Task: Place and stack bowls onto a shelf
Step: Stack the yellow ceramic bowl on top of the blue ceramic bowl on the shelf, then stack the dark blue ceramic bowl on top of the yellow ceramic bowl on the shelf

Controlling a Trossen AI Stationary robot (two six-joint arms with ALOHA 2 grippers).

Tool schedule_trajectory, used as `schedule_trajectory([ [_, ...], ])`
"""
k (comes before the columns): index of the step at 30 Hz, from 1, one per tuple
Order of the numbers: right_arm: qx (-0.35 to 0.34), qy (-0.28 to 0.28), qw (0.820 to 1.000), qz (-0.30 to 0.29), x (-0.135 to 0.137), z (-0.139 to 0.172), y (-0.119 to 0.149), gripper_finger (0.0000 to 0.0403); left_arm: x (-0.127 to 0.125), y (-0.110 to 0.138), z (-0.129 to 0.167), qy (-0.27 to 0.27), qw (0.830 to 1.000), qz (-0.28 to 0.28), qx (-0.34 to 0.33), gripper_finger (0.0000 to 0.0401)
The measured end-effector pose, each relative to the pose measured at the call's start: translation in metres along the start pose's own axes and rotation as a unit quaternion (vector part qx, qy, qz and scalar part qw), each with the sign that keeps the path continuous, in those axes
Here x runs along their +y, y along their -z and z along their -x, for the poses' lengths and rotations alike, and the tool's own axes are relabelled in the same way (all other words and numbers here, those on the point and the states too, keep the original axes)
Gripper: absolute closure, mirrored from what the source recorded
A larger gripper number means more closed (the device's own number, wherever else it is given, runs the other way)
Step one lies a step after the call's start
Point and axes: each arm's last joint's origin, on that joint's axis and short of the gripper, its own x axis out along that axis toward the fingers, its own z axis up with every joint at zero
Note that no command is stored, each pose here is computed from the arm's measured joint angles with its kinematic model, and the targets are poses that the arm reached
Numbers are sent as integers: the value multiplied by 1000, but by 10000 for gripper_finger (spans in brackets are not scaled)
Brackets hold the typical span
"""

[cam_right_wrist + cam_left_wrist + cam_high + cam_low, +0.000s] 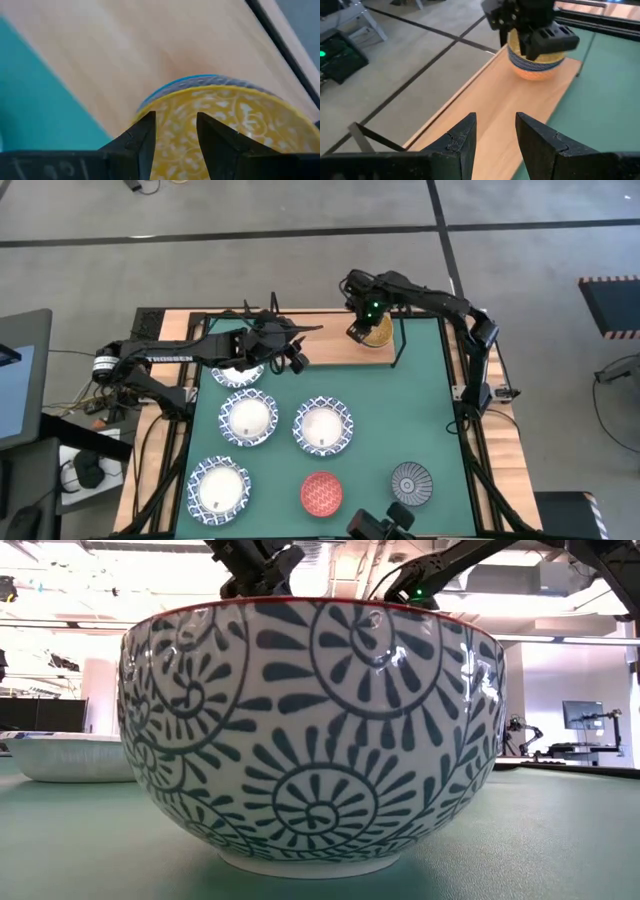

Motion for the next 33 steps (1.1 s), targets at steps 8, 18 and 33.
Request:
schedule_trajectory([
  [8,2,30,999,-22,-2,-4,2,236,2,0,0,14,1000,-11,4,277],
  [18,-60,12,998,-32,27,69,17,237,5,0,-3,46,997,-55,7,277],
  [33,70,-65,995,8,140,114,151,237,27,2,-20,244,967,-79,16,277],
])
